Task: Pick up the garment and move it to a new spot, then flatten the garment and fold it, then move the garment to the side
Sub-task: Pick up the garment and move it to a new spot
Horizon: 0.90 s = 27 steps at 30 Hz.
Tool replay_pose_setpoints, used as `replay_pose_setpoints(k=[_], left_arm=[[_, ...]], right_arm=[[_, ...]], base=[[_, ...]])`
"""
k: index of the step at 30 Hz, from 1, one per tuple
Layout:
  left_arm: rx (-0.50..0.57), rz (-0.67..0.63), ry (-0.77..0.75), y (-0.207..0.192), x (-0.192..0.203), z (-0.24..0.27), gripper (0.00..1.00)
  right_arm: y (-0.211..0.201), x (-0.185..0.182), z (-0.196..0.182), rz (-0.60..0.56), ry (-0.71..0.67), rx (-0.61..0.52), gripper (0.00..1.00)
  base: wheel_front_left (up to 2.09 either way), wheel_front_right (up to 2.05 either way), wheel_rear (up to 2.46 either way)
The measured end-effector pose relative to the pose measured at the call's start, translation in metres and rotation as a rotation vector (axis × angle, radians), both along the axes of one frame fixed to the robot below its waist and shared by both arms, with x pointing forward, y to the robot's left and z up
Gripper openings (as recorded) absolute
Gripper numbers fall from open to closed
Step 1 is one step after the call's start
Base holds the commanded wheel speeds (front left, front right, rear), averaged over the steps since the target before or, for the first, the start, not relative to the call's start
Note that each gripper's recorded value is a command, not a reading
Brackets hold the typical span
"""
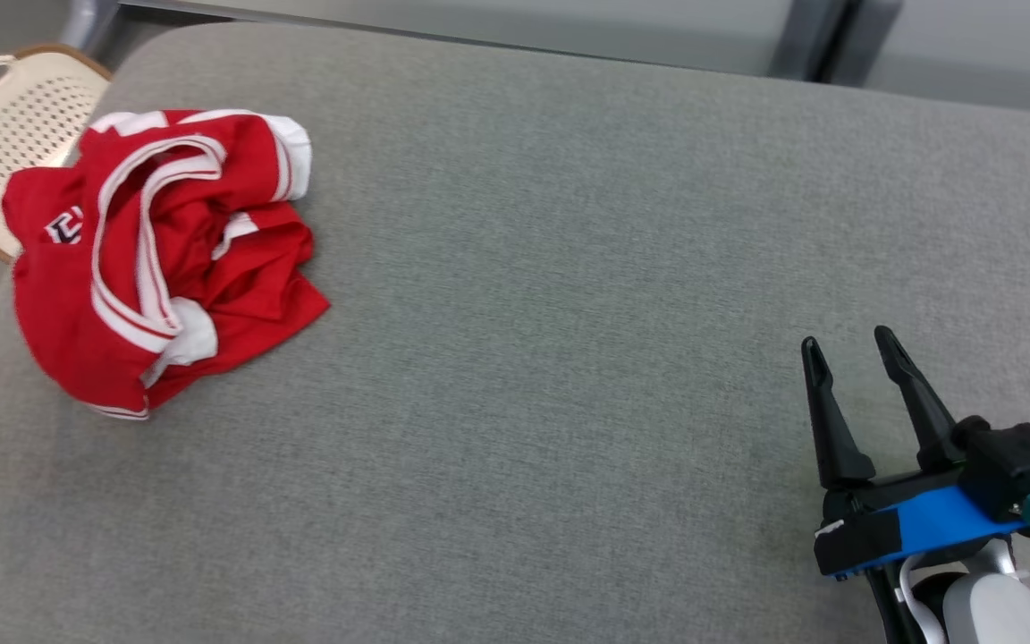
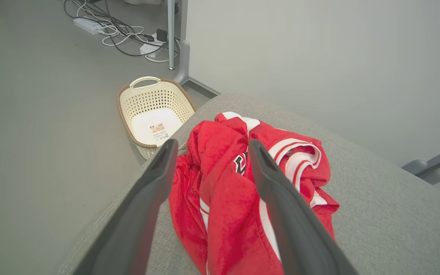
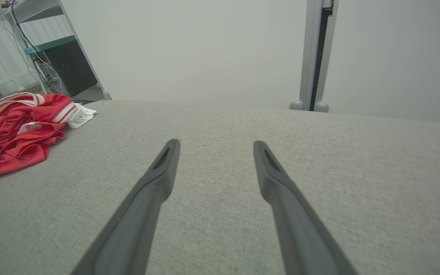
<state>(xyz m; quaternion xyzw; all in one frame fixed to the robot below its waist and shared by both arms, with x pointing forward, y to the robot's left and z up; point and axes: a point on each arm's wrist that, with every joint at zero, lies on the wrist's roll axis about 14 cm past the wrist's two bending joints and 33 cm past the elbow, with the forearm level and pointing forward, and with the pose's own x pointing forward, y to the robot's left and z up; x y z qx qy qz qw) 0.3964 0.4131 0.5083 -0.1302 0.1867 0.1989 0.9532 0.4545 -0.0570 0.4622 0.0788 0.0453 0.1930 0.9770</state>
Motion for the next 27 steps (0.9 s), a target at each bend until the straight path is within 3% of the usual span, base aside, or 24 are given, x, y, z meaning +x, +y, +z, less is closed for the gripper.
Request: replay_pose_setpoints(k=[9, 13, 22, 23, 24, 25, 27], left_arm=[[-0.087, -0.029, 0.158, -0.012, 0.041, -0.066, 1.00], [-0.055, -0.018, 0.287, -0.008, 0.042, -0.098, 1.00], [-0.087, 0.108, 0.467, 0.002, 0.019, -0.141, 1.00], [-0.108, 0.117, 0.480, 0.001, 0.016, -0.144, 0.50], [-0.129, 0.122, 0.490, -0.001, 0.013, -0.147, 0.35], [-0.140, 0.122, 0.488, -0.003, 0.012, -0.148, 0.00], [-0.147, 0.116, 0.471, -0.005, 0.013, -0.146, 0.00]], right_arm=[[-0.053, 0.002, -0.029, -0.133, 0.063, -0.052, 1.00], [-0.069, -0.001, -0.037, -0.172, 0.085, -0.069, 1.00], [-0.083, -0.004, -0.040, -0.207, 0.098, -0.084, 1.00], [-0.083, -0.004, -0.040, -0.207, 0.098, -0.084, 1.00], [-0.082, -0.004, -0.039, -0.207, 0.097, -0.083, 1.00], [-0.082, -0.005, -0.038, -0.207, 0.097, -0.082, 1.00], [-0.081, -0.005, -0.036, -0.204, 0.093, -0.075, 1.00]], base=[[0.00, 0.00, 0.00], [0.00, 0.00, 0.00], [0.00, 0.00, 0.00], [0.00, 0.00, 0.00], [0.00, 0.00, 0.00], [0.00, 0.00, 0.00], [0.00, 0.00, 0.00]])
